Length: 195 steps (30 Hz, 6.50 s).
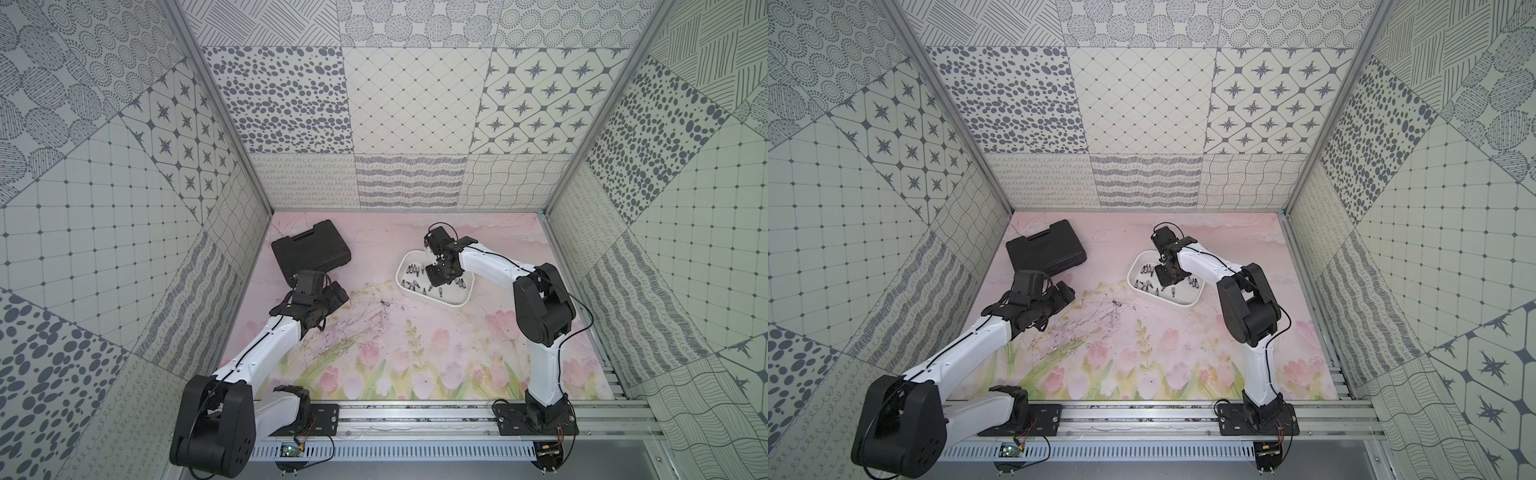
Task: Put the bit on the desktop into the storage box
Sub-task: Place the screwdriver bit in the storage box, then pick up the screwdriver bit from the center of the board, then place the screwdriver bit in the storage box.
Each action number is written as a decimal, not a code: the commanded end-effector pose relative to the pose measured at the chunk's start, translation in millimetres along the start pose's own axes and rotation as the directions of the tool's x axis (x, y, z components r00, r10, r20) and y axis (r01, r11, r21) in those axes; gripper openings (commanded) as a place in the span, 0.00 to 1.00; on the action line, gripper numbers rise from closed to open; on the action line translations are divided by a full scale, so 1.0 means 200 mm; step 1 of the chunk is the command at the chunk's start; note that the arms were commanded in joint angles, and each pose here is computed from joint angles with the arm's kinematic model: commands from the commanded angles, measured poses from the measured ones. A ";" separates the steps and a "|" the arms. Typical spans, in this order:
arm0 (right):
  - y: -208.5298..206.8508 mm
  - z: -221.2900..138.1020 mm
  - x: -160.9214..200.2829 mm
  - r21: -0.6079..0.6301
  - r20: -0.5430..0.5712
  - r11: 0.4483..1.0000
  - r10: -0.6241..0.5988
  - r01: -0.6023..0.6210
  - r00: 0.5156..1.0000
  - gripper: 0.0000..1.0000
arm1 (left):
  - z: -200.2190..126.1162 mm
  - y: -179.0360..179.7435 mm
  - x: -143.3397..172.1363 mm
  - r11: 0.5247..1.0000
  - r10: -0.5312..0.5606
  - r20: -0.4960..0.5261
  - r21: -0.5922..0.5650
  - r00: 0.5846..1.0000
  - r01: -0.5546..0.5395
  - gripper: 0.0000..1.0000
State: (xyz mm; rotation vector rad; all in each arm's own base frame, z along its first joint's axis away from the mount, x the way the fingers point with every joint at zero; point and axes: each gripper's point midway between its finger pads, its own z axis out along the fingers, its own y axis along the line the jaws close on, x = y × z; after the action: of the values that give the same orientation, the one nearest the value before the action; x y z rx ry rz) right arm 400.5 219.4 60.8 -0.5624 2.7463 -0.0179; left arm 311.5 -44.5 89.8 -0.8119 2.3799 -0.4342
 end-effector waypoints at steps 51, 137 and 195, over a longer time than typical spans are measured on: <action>0.75 -0.55 -0.13 -0.254 0.268 0.935 -0.177 0.247 0.947 0.70 | -0.04 0.02 -0.03 1.000 -0.025 0.042 -0.011 0.999 0.026 0.94; 0.99 0.12 0.09 -0.174 -0.055 0.920 -0.365 0.351 0.929 0.12 | 0.00 0.01 -0.01 1.000 -0.028 0.013 -0.011 1.000 0.028 0.94; -0.02 -0.17 0.05 -0.032 0.042 0.994 0.108 -0.107 0.993 0.09 | 0.03 0.00 0.00 0.999 -0.037 -0.002 0.006 0.999 0.037 0.94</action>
State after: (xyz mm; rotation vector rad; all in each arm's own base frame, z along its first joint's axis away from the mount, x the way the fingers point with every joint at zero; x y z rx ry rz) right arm 366.6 209.7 88.6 -0.4594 2.7872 0.0744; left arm 310.5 -43.3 83.0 -0.8571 2.3836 -0.4337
